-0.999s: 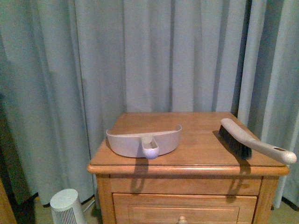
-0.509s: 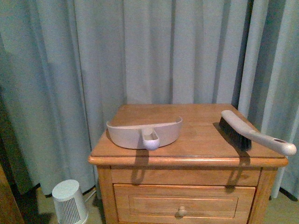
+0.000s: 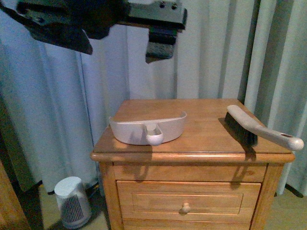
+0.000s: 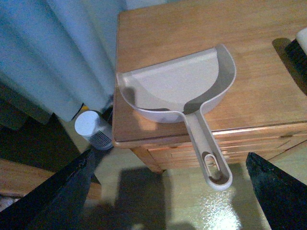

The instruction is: Clean up trash

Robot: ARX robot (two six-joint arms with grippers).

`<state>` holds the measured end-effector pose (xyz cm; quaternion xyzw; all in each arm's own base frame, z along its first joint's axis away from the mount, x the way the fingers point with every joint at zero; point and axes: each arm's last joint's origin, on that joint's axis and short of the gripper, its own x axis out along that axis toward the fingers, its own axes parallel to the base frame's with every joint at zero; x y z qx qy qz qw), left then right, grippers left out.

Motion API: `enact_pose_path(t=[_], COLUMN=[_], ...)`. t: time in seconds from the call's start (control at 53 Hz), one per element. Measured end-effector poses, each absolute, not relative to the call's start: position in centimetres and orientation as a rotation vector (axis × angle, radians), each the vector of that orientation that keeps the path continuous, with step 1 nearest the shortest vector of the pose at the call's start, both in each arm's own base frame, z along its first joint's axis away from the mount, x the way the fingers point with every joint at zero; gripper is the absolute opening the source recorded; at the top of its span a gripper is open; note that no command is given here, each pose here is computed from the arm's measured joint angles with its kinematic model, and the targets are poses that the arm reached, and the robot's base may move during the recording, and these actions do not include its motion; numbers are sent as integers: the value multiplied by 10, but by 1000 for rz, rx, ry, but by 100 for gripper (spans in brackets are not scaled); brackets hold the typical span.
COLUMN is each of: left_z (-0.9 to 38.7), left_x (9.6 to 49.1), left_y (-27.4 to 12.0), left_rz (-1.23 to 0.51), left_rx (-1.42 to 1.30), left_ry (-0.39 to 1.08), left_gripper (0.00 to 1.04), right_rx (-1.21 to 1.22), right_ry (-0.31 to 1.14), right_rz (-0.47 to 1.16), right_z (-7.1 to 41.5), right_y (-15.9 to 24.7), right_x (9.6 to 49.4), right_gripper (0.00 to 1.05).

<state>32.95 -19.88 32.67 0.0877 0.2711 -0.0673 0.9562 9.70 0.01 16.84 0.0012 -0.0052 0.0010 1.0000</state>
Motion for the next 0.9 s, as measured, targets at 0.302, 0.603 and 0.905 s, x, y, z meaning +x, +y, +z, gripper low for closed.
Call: enact_pose_path(t=[0.302, 0.603, 0.905], left_z=[289, 248, 224], left_x=[369, 393, 400], left_y=[-243, -261, -265], left_rz=[-96, -61, -60], left_rx=[142, 186, 186], left_ry=[659, 713, 763], left_gripper=[97, 97, 97], right_rx=[3, 3, 2], right_ry=[-10, -10, -10], right_rz=[2, 2, 2], right_z=[168, 168, 168], right_y=[0, 0, 0], right_x=[97, 97, 97], right_gripper=[97, 97, 97])
